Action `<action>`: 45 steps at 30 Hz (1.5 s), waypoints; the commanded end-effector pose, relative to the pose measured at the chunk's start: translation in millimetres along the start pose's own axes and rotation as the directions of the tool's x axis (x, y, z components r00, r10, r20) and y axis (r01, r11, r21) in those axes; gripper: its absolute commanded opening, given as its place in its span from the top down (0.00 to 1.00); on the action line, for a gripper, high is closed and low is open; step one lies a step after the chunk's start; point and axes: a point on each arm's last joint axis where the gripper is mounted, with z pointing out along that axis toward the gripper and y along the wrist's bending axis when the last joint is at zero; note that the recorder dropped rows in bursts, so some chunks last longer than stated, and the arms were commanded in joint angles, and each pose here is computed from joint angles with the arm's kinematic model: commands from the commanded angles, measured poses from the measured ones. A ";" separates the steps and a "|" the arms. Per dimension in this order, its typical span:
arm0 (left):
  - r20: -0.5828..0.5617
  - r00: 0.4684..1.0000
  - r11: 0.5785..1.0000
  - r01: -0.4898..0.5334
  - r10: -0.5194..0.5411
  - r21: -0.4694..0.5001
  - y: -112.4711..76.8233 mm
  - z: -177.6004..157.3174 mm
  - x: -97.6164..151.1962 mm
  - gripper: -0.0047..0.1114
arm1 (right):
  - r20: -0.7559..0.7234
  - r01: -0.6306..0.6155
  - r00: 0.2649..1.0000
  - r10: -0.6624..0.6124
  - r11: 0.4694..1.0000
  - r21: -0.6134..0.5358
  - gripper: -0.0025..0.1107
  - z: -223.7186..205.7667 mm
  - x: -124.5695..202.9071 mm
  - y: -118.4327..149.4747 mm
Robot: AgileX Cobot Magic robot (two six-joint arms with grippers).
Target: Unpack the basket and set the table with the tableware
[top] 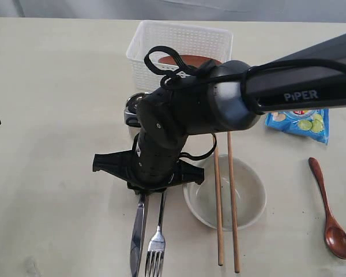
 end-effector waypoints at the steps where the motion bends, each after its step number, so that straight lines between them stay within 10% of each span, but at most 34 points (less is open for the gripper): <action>1: 0.004 1.000 1.000 -0.008 0.008 0.007 -1.5 -0.8 -1.4 0.96 | -0.001 0.002 1.000 -0.002 1.000 -0.001 0.98 0.0 -1.8 -0.1; 16: 0.004 1.000 1.000 -0.008 0.008 0.007 -1.5 -0.8 -1.4 0.96 | -0.014 0.002 1.000 -0.002 1.000 0.013 0.97 -0.2 -0.6 -1.3; 23: 0.004 1.000 1.000 -0.008 0.008 0.007 -1.5 -0.8 -1.4 0.96 | -0.020 0.002 1.000 -0.002 1.000 0.020 0.67 -0.2 -0.1 -2.0; 45: 0.015 1.000 1.000 -0.008 0.008 -0.002 -0.8 -0.8 -2.4 0.96 | 0.055 0.065 0.997 -0.057 0.984 -0.164 0.67 -78.3 4.6 10.5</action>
